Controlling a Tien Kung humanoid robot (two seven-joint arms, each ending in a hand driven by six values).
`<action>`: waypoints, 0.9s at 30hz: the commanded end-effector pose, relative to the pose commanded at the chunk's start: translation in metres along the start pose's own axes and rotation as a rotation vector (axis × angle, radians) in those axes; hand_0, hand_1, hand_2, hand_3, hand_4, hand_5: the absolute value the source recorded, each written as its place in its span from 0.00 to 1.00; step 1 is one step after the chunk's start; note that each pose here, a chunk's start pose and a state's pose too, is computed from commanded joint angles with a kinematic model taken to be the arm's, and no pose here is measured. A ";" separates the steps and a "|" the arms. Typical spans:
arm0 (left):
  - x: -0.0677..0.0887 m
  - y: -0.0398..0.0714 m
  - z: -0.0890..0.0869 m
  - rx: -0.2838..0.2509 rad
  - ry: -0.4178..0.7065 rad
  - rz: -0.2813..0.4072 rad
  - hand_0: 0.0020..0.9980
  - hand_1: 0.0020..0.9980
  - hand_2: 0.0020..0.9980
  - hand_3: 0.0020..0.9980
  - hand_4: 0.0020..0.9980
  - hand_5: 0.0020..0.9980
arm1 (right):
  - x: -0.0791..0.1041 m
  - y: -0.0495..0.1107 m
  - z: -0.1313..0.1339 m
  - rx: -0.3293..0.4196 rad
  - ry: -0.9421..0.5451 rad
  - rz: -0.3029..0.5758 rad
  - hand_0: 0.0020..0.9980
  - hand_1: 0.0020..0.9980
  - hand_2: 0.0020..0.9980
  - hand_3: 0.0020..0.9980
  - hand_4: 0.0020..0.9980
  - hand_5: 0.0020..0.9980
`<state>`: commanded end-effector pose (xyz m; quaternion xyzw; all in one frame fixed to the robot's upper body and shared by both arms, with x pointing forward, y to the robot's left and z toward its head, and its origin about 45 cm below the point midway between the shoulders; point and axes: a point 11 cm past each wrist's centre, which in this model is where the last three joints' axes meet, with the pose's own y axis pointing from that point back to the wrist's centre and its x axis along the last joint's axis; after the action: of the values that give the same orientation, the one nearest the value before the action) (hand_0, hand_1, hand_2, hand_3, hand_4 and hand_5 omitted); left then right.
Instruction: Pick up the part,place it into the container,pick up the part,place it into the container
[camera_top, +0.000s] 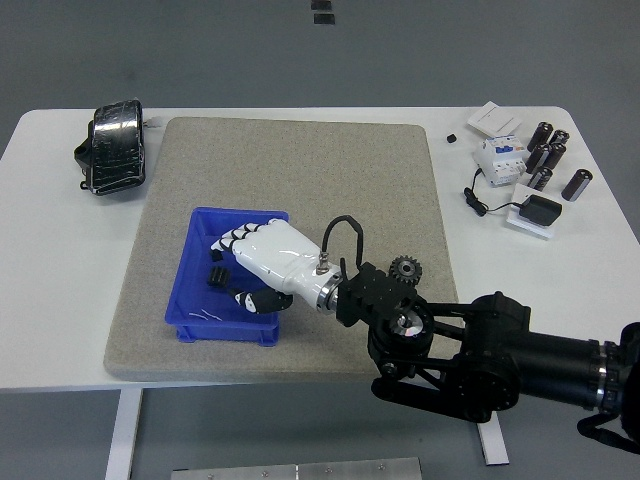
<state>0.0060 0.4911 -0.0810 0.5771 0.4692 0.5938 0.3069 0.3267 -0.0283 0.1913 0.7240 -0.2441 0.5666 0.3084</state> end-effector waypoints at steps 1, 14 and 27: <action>0.000 0.000 0.000 0.000 0.000 0.000 0.69 0.67 0.65 0.58 0.71 0.28 | 0.001 0.000 0.001 -0.002 -0.006 0.002 0.51 0.89 0.93 0.90 0.86 0.41; -0.003 -0.001 -0.002 0.003 0.001 -0.005 0.69 0.67 0.65 0.58 0.71 0.28 | 0.053 0.038 0.061 -0.162 -0.287 0.222 0.44 0.79 0.84 0.83 0.82 0.40; -0.002 -0.001 -0.005 0.008 0.000 -0.004 0.69 0.67 0.65 0.57 0.71 0.27 | 0.039 0.119 0.162 -0.529 -0.037 0.110 0.44 0.78 0.86 0.84 0.86 0.43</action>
<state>0.0011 0.4885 -0.0826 0.5771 0.4727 0.5915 0.3059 0.3605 -0.2277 0.2226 0.6143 -0.4281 0.4856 0.4512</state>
